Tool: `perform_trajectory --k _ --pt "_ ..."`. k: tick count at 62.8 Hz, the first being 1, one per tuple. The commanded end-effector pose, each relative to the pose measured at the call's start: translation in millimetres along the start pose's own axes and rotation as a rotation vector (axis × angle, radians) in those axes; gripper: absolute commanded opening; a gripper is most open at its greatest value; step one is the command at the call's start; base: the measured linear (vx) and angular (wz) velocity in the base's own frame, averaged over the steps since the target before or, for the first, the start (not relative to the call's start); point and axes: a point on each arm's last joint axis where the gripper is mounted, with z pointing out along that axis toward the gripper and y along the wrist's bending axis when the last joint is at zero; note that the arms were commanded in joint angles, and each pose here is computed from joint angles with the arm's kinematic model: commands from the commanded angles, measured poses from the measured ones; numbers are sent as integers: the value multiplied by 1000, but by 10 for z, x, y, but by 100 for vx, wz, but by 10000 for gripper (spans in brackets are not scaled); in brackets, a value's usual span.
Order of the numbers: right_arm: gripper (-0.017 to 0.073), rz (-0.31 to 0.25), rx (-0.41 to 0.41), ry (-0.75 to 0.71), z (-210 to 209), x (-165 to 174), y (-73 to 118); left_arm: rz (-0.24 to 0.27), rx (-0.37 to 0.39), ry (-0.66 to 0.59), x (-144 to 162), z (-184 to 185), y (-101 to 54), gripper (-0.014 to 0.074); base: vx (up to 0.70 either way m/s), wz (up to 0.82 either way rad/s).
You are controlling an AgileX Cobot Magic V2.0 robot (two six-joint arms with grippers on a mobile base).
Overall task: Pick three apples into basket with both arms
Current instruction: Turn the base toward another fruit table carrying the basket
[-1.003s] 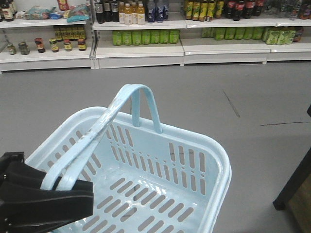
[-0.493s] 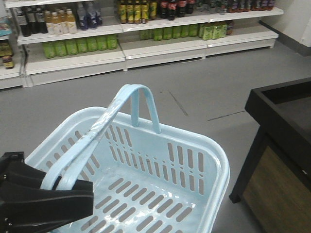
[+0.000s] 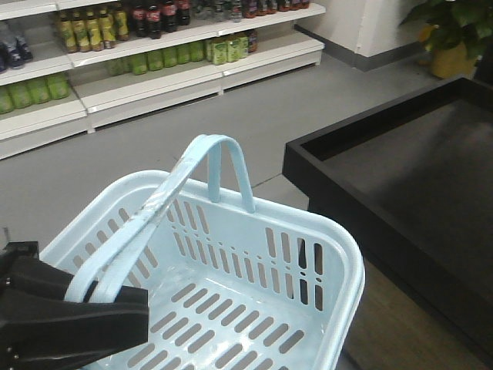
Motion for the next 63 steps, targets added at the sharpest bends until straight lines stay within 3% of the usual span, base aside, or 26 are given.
perform_trajectory --k 1,63 --pt "-8 -13 -7 -70 -6 -28 7 28 -30 9 -52 -22 -28 -6 13 -49" --pt "-8 -13 -7 -71 -6 -29 7 28 -30 9 -52 -22 -28 -6 10 -39"
